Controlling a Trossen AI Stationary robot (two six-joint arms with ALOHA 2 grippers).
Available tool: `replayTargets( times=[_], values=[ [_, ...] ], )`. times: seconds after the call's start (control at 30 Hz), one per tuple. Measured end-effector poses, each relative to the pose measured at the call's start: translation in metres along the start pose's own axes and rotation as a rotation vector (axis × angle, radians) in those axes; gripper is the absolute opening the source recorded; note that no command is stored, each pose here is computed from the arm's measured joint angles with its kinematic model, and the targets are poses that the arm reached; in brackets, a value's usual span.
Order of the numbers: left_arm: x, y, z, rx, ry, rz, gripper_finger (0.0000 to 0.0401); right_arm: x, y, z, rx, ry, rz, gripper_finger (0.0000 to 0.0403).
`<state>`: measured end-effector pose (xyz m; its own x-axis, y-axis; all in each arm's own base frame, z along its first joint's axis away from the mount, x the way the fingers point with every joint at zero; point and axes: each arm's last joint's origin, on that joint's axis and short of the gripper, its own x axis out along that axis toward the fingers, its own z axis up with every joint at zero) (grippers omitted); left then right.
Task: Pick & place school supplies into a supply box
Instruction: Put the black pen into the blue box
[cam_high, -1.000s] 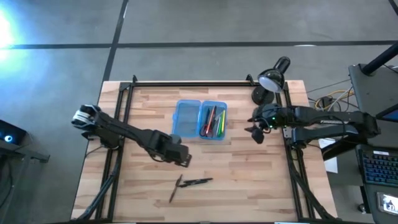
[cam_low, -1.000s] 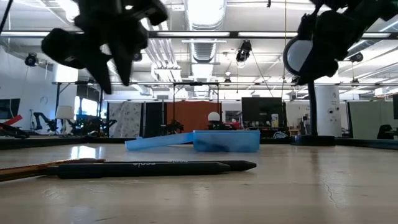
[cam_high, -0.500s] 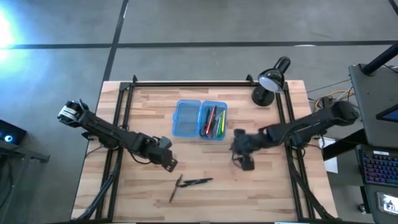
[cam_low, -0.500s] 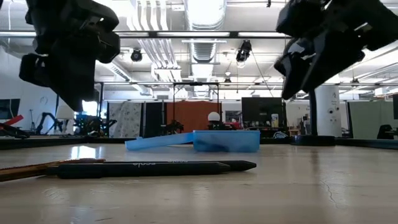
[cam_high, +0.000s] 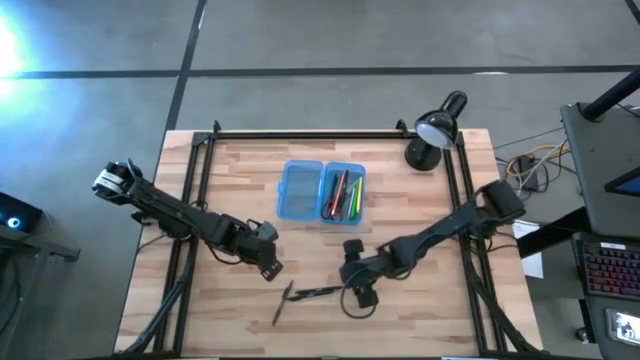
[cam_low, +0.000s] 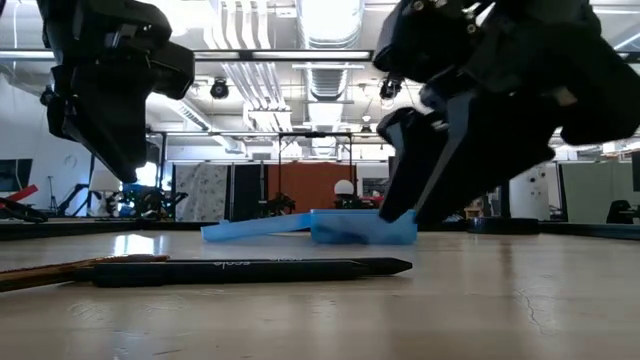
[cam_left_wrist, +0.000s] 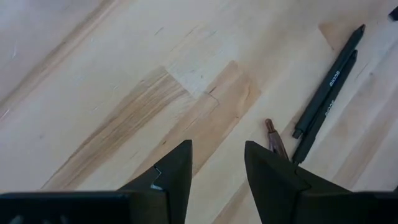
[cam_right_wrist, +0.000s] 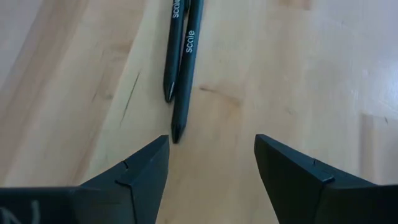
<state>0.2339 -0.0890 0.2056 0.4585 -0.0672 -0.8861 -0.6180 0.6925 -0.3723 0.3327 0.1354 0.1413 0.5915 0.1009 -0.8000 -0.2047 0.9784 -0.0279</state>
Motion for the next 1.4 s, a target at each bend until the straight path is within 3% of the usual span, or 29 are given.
replayTargets(
  times=[0.37,0.63,1.1,1.27,1.4],
  values=[
    [0.001,0.001,-0.001,0.054,0.011,0.001,0.0130,0.031,0.013,-0.004,0.042,0.021,0.017,0.0207],
    [0.001,0.001,-0.002,0.042,0.018,0.002,0.0130,0.045,0.019,-0.002,0.034,0.013,-0.052,0.0183],
    [0.001,0.002,-0.002,0.043,0.019,0.007,0.0130,0.047,0.027,-0.011,-0.012,0.035,-0.038,0.0023],
    [0.001,0.002,-0.002,0.029,0.020,0.006,0.0130,0.034,0.019,-0.010,0.099,0.053,-0.087,0.0017],
    [0.001,0.002,-0.002,0.007,0.019,0.006,0.0130,0.010,0.005,-0.018,0.262,0.091,-0.262,0.0015]
  ],
)
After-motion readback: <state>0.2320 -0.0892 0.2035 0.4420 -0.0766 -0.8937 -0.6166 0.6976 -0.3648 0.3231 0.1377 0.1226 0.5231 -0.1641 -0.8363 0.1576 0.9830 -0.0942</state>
